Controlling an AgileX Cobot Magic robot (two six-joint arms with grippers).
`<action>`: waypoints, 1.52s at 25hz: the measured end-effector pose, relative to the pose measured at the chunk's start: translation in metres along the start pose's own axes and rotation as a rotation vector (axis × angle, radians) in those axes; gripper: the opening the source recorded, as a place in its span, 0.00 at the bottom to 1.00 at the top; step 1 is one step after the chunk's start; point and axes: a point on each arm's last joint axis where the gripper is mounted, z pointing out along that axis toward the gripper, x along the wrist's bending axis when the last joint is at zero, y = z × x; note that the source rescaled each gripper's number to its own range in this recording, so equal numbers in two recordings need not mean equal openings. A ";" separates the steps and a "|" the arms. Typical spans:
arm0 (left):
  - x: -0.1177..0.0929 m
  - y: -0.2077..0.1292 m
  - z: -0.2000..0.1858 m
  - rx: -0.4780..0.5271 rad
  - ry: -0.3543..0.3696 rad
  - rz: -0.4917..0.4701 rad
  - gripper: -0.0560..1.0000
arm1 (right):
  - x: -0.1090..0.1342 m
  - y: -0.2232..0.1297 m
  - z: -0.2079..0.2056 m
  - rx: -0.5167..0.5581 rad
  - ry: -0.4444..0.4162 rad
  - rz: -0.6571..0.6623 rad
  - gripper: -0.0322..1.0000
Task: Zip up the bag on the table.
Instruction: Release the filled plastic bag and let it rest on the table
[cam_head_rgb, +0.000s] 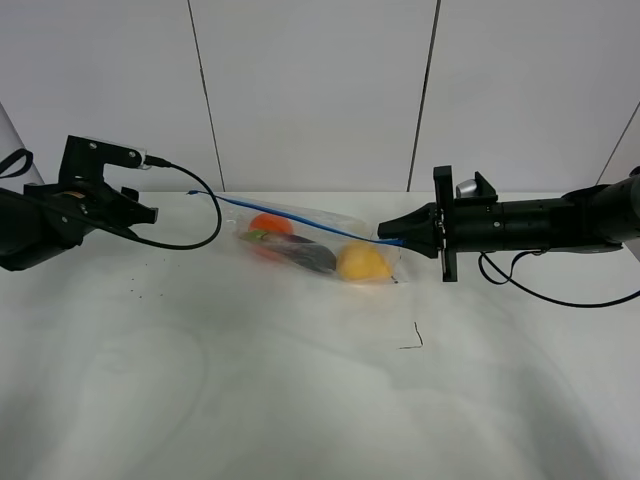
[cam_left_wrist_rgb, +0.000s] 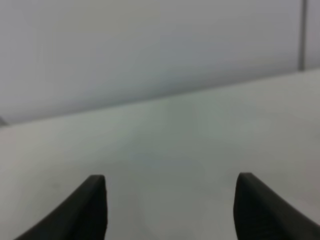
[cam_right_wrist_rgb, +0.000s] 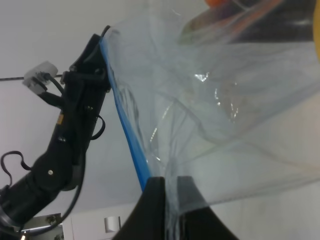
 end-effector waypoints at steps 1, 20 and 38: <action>-0.002 0.001 0.002 0.030 -0.030 -0.005 0.73 | 0.000 0.000 0.000 0.000 0.000 0.000 0.03; -0.012 0.037 0.010 0.588 -0.551 -0.181 0.98 | 0.001 0.001 0.000 -0.011 0.009 0.006 0.03; 0.024 0.085 -0.009 1.007 -0.407 -0.241 1.00 | 0.001 0.001 0.000 -0.011 0.009 0.006 0.03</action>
